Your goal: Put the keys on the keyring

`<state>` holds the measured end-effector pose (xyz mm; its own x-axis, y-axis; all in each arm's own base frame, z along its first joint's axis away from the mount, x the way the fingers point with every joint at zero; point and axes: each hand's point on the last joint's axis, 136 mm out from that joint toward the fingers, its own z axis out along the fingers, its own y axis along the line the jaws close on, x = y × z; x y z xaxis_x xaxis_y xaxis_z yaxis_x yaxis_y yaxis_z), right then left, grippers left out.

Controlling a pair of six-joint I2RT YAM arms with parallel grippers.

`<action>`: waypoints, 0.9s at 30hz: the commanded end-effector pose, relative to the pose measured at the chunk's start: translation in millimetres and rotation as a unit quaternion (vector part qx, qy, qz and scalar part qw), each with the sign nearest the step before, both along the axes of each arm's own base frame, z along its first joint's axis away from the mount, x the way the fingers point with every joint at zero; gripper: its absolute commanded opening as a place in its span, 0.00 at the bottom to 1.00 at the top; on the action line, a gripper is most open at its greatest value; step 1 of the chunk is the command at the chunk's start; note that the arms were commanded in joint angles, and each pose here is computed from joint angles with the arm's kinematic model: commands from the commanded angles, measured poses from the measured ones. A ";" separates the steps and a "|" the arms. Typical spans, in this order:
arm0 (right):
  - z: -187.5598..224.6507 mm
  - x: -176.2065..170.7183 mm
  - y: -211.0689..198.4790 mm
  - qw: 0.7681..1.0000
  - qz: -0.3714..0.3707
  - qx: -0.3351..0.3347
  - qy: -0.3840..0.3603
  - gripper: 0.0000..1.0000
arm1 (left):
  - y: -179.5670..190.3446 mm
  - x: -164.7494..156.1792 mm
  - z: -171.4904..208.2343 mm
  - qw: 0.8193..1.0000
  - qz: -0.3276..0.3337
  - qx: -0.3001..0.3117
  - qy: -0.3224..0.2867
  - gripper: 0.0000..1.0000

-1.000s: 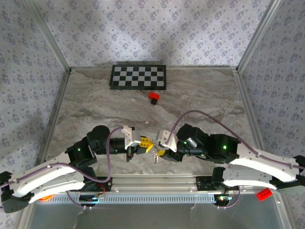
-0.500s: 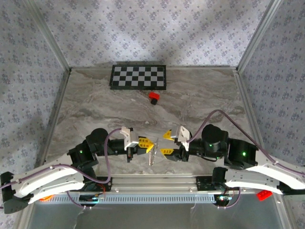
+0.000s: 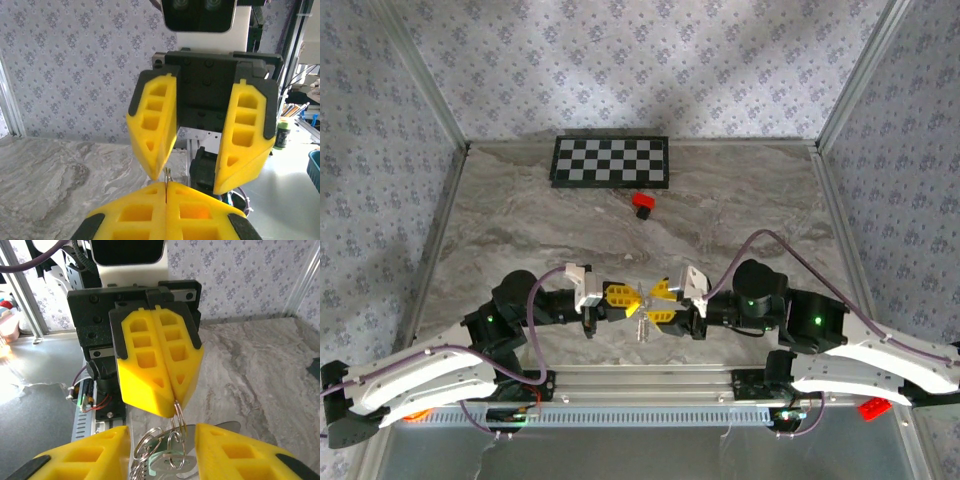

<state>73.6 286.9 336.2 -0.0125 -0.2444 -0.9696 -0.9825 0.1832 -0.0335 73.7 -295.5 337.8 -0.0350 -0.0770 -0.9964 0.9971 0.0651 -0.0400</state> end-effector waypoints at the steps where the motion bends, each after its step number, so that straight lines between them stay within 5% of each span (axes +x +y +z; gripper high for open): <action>1: 4.9 -1.2 0.2 1.000 0.005 0.014 0.003 0.35 | 5.8 -10.1 26.4 0.999 -0.018 -0.043 -0.016 0.00; 27: 5.9 -0.2 8.3 0.999 0.020 0.035 0.013 0.15 | 13.4 -13.0 20.8 1.000 -0.014 -0.017 -0.021 0.00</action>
<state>75.5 292.5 337.5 -0.0257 -0.2012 -0.9792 -0.9868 0.1621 -0.0074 68.7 -288.5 337.0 -0.0368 -0.0674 -0.9970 0.9975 0.0573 -0.0407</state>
